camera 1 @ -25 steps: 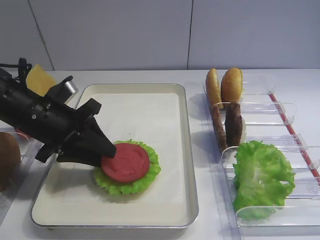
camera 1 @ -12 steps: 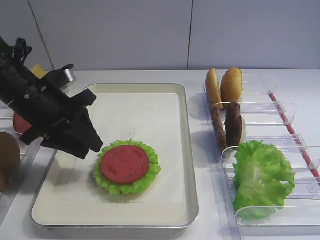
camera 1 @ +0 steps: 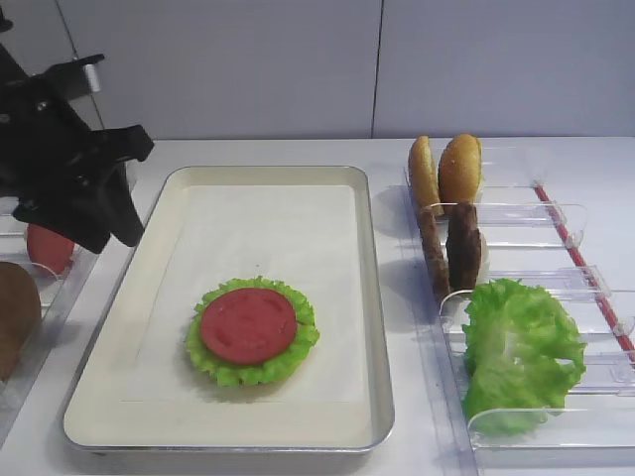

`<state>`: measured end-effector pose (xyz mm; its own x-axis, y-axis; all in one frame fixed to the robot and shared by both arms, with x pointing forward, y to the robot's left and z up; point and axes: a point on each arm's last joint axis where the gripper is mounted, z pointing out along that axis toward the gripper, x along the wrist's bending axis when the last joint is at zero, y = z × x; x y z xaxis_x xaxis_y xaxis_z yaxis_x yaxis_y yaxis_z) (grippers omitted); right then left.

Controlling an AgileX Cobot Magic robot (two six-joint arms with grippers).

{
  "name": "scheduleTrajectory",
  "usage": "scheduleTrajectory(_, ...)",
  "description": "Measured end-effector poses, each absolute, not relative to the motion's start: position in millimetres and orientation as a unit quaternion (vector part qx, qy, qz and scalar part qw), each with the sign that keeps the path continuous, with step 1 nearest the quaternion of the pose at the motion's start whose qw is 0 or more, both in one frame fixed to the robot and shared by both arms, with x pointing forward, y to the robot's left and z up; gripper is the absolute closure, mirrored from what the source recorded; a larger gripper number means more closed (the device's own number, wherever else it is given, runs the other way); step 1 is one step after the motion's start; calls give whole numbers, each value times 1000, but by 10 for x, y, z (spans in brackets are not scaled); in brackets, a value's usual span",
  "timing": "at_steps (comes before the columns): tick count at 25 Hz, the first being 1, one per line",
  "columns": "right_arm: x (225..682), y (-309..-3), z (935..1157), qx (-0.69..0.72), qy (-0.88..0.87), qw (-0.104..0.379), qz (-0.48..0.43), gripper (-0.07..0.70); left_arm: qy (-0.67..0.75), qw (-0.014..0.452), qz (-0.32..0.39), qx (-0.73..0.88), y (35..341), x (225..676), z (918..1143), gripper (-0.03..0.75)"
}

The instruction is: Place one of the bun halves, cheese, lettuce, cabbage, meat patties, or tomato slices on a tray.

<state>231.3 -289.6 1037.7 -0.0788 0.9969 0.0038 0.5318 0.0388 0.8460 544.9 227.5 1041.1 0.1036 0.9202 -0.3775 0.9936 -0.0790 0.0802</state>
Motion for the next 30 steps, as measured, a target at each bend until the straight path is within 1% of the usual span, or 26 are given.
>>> scheduleTrajectory(3, 2313, -2896, 10377, 595, 642, 327, 356, 242, 662, 144, -65, 732, 2371, 5363, 10557, 433)
scheduleTrajectory(6, 2313, -2896, 10377, 595, 642, 327, 356, 242, 661, 142, -17, 736, 2455, 5243, 10752, 438)
scheduleTrajectory(9, 2313, -2896, 10377, 595, 642, 327, 356, 242, 655, 152, 33, 739, 2533, 5068, 10996, 439)
scheduleTrajectory(12, 2313, -2896, 10377, 595, 642, 327, 356, 242, 648, 162, 75, 740, 2608, 4821, 11186, 440)
scheduleTrajectory(16, 2313, -2896, 10377, 595, 642, 327, 356, 242, 640, 184, 117, 737, 2687, 4437, 11367, 440)
scheduleTrajectory(23, 2313, -2896, 10377, 595, 642, 327, 356, 242, 625, 234, 173, 724, 2786, 3786, 11559, 440)
scheduleTrajectory(27, 2313, -2896, 10377, 595, 642, 327, 356, 242, 619, 260, 195, 715, 2829, 3453, 11555, 440)
scheduleTrajectory(30, 2313, -2896, 10377, 595, 642, 327, 356, 242, 619, 278, 207, 705, 2860, 3213, 11506, 440)
